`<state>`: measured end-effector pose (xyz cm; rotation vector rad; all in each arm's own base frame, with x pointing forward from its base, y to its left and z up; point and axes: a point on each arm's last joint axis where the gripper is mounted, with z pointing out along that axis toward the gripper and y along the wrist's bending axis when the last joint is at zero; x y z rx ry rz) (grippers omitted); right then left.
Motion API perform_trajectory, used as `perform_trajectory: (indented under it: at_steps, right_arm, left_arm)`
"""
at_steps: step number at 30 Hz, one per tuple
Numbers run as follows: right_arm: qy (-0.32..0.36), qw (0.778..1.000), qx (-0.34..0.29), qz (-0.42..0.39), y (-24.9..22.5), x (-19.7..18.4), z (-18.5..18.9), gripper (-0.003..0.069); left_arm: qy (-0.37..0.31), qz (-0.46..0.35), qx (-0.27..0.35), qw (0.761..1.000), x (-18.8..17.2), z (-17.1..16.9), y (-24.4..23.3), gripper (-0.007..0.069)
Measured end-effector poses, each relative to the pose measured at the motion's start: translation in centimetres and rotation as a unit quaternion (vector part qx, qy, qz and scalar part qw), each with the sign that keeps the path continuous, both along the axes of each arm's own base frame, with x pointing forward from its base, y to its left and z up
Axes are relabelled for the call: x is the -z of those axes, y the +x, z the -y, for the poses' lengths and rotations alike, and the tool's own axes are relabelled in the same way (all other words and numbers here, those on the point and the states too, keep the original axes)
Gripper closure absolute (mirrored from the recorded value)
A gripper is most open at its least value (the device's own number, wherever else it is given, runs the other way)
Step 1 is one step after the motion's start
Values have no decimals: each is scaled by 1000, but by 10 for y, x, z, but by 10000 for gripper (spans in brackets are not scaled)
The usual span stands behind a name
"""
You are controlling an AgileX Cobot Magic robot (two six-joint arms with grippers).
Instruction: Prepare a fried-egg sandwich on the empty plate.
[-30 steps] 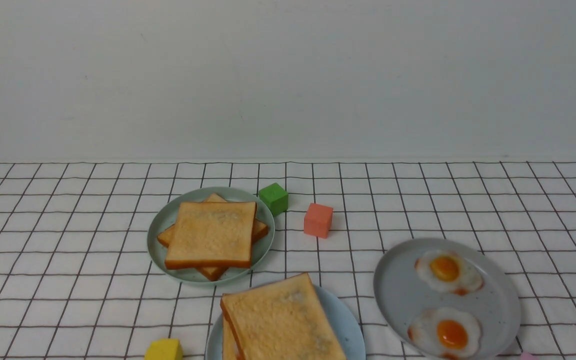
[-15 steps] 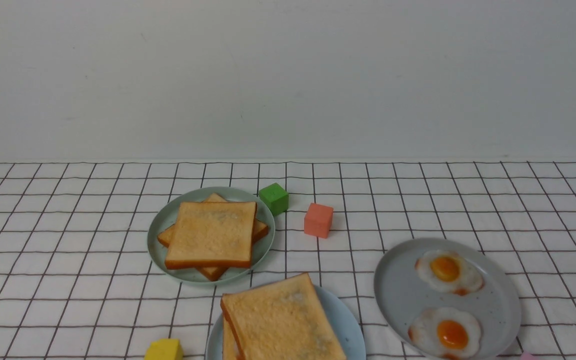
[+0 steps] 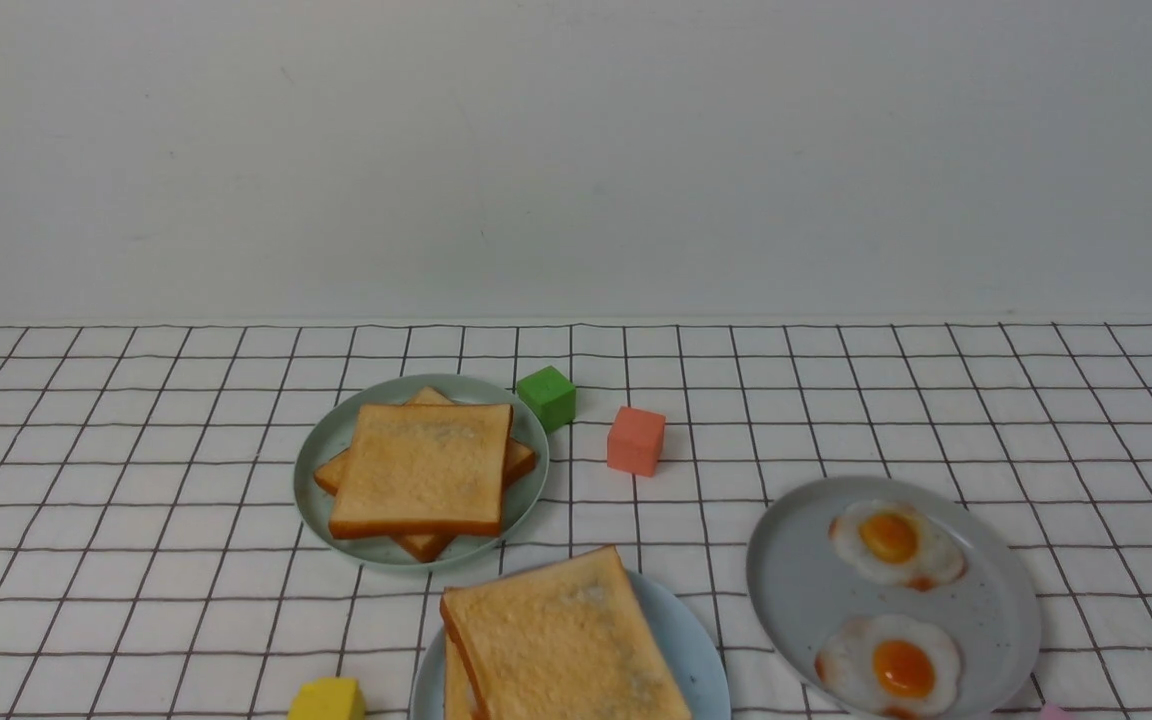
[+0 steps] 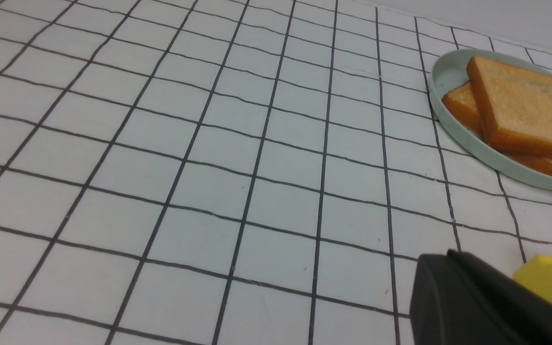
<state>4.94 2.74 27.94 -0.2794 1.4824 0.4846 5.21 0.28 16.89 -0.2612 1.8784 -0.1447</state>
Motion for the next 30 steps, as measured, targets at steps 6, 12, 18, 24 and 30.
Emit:
perform_trajectory:
  at_steps: [6, 12, 18, 24, 30]
  right_arm:
    - [-47, 994, 96, 19, -1, 2, 11, 599]
    - [-95, 977, 183, -60, -4, 19, 20, 598]
    - [-99, 963, 218, -121, -4, 60, 24, 592]
    - [-90, 950, 232, -191, 1, 107, 27, 582]
    - [-64, 952, 235, -186, 2, 106, 27, 573]
  left_arm:
    - [0, 0, 0, 1000, 0, 0, 0, 614]
    - [0, 0, 0, 1000, 0, 0, 0, 607]
    - [0, 0, 0, 1000, 0, 0, 0, 603]
    - [0, 0, 0, 1000, 0, 0, 0, 596]
    - [0, 0, 0, 1000, 0, 0, 0, 587]
